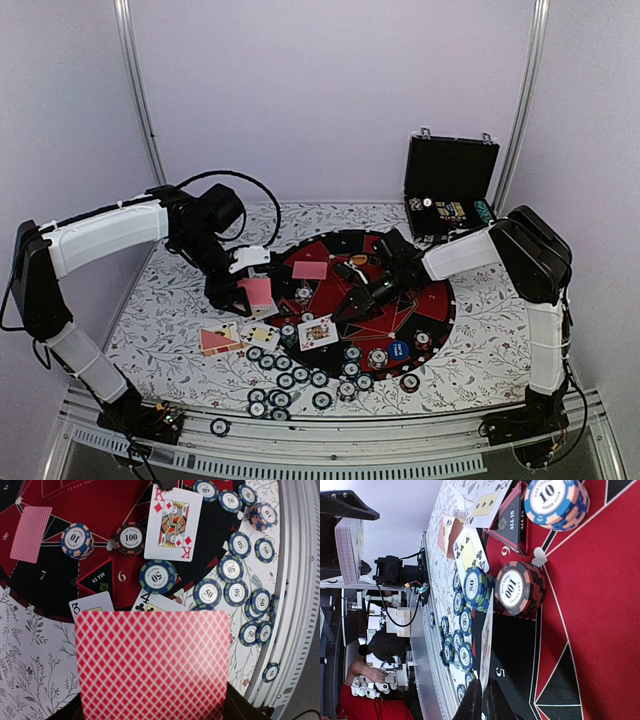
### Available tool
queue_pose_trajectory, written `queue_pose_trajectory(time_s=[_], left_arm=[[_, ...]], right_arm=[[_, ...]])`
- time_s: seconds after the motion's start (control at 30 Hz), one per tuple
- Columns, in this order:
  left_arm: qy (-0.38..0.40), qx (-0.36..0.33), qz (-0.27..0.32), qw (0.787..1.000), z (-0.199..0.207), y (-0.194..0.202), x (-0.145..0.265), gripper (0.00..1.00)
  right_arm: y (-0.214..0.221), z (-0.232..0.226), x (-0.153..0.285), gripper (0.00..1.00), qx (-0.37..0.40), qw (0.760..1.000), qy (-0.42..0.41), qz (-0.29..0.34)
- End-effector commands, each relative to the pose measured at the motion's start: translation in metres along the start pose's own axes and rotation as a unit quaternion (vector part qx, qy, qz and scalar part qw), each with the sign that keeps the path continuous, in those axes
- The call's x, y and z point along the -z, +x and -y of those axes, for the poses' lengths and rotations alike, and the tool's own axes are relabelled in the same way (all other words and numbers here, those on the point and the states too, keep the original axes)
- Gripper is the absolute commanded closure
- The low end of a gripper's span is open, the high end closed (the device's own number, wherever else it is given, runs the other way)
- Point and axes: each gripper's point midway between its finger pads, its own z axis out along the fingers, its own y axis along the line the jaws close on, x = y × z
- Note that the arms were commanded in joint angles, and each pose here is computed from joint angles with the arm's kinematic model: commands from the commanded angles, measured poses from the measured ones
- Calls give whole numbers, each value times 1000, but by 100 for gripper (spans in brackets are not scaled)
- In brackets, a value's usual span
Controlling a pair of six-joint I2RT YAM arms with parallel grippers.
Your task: Distribute texas hold em gaming equipment
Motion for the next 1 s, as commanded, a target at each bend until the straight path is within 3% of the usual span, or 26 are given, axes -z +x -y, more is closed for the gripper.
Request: queue_pose_trajectory(time_s=[0.0,0.63,0.97], left_arm=[[-4,2,16,1000,-3,-3,1,71],[-60,-32,75,995,-24,-14,5,78],[-63,-13,78,995,-37,-23,0,79]], right_arm=[[-10,-31,11,97,45,999,-13,18],[-35,-72,78,100,167,980,61,88],[-44,-77,95,100,177,977,55,107]])
